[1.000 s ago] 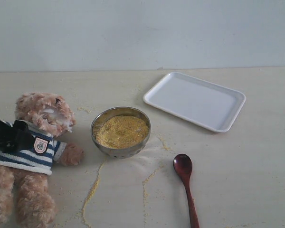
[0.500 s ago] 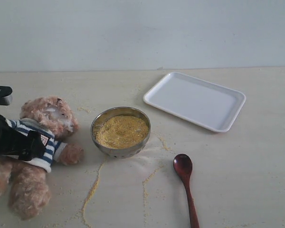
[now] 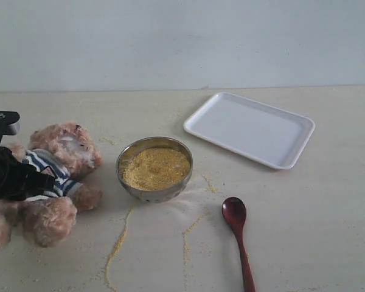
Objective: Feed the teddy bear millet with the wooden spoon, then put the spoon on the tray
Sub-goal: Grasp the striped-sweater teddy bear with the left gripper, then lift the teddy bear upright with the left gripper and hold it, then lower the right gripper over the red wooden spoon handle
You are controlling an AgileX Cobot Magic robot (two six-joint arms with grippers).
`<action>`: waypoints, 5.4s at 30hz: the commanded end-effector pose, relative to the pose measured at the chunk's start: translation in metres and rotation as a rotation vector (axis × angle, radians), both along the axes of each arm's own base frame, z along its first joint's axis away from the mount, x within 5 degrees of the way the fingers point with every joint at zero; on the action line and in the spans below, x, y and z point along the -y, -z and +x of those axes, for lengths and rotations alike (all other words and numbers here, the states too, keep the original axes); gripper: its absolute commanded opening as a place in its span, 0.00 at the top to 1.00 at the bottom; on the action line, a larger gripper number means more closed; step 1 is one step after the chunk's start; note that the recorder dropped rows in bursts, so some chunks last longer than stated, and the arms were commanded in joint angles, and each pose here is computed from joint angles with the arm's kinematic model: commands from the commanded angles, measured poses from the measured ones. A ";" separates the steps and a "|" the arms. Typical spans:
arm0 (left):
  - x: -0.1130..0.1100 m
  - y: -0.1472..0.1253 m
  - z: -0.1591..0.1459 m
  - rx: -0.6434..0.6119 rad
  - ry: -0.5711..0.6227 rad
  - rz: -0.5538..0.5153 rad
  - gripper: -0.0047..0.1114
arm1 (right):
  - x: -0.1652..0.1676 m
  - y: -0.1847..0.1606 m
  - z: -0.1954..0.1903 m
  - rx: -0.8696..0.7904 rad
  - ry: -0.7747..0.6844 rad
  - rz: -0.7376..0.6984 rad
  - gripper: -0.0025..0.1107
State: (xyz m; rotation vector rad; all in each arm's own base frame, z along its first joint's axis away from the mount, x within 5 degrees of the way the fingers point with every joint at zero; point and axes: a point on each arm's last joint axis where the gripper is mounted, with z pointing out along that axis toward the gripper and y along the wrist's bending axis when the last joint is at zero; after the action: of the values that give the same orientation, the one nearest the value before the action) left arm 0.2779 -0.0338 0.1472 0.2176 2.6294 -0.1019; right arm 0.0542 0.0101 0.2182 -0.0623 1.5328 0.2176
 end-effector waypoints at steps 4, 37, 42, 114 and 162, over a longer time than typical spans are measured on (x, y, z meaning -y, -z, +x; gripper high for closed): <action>0.002 -0.067 -0.007 0.154 0.035 -0.031 0.92 | 0.000 -0.001 0.000 0.013 0.000 0.004 0.98; -0.023 -0.064 -0.075 0.183 0.066 -0.691 0.92 | 0.000 -0.001 0.000 0.013 0.000 0.004 0.98; -0.022 -0.065 -0.069 0.253 0.093 -0.716 0.92 | 0.001 -0.004 -0.001 0.055 0.005 0.012 0.98; -0.028 -0.063 -0.064 0.278 0.028 -0.672 0.92 | -0.148 0.086 0.062 -0.591 -0.442 -0.393 0.46; -0.028 -0.063 -0.064 0.278 0.030 -0.673 0.92 | -0.156 0.112 0.074 -0.881 -0.327 -0.278 0.58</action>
State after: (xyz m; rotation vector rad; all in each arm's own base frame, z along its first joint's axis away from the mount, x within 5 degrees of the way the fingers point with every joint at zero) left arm 0.2133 -0.0056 0.2090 0.0440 2.1912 -0.8582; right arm 0.1274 0.1653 0.1059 -0.4685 2.4307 0.3109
